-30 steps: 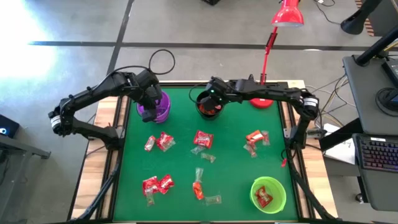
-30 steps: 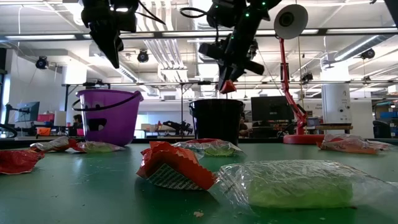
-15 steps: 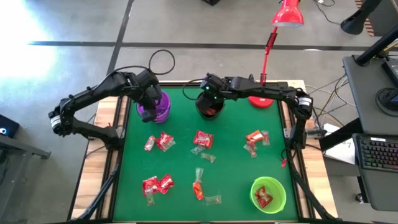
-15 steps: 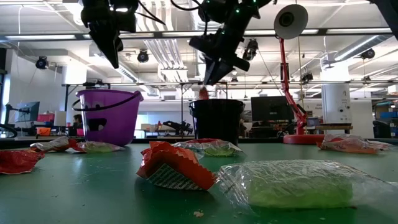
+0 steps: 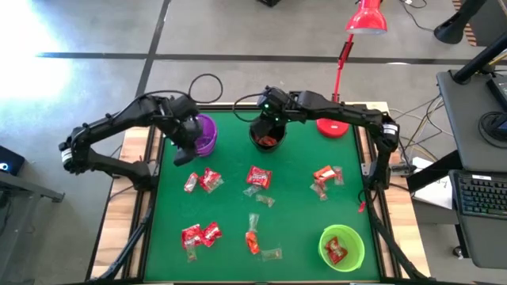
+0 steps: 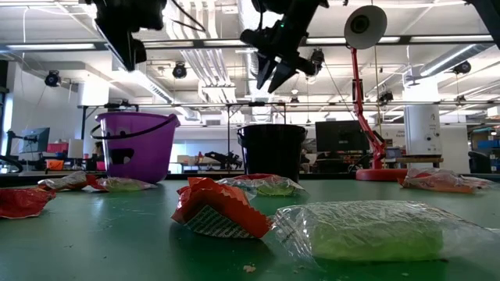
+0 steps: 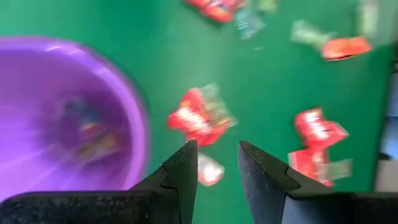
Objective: Sort candy
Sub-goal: Put the red candy into the green bucket
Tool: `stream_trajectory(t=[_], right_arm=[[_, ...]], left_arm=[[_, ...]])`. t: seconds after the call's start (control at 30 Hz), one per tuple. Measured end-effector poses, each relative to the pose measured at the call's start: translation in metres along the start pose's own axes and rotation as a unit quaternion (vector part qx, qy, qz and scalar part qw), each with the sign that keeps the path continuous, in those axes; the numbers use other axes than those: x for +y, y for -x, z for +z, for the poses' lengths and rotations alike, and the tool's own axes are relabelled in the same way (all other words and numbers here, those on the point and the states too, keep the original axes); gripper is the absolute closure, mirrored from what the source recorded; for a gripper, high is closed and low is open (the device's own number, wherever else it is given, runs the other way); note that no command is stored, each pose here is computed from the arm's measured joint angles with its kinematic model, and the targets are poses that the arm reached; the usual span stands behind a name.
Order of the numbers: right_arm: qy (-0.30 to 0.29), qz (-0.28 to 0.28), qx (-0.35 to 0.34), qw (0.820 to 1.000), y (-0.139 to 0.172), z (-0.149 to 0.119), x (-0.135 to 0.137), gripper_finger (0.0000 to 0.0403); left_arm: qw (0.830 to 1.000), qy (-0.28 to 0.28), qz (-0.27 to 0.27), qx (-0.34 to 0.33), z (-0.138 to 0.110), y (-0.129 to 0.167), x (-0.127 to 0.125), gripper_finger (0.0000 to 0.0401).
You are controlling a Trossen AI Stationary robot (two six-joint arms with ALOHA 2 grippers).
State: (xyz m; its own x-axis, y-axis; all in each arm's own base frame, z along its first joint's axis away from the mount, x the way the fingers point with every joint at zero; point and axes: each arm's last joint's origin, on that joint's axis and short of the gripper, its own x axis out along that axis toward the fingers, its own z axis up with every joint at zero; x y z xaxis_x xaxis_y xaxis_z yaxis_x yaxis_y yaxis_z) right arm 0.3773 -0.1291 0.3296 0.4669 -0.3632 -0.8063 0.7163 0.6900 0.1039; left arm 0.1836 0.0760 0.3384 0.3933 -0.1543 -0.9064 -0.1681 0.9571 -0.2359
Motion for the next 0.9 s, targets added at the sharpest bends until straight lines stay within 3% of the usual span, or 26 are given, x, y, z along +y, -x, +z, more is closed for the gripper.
stream_trajectory(t=[0.3, 0.4, 0.63, 0.9], right_arm=[[0.012, -0.001, 0.015, 1.0, 0.03, 0.005, 0.005, 0.0266], [0.018, -0.004, 0.027, 0.999, 0.04, 0.004, 0.006, 0.0264], [0.065, -0.032, 0.101, 0.992, 0.069, -0.014, 0.01, 0.0271], [0.104, -0.03, 0.13, 0.986, 0.119, -0.039, 0.009, 0.0269]], left_arm=[[0.998, -0.042, -0.055, 0.005, -0.001, -0.013, -0.057, 0.0303], [0.998, -0.047, -0.046, 0.005, -0.004, -0.022, -0.074, 0.0303], [0.999, 0.003, -0.047, -0.028, -0.012, -0.039, -0.103, 0.0303], [0.994, 0.09, -0.008, -0.056, -0.025, -0.046, -0.111, 0.0303]])
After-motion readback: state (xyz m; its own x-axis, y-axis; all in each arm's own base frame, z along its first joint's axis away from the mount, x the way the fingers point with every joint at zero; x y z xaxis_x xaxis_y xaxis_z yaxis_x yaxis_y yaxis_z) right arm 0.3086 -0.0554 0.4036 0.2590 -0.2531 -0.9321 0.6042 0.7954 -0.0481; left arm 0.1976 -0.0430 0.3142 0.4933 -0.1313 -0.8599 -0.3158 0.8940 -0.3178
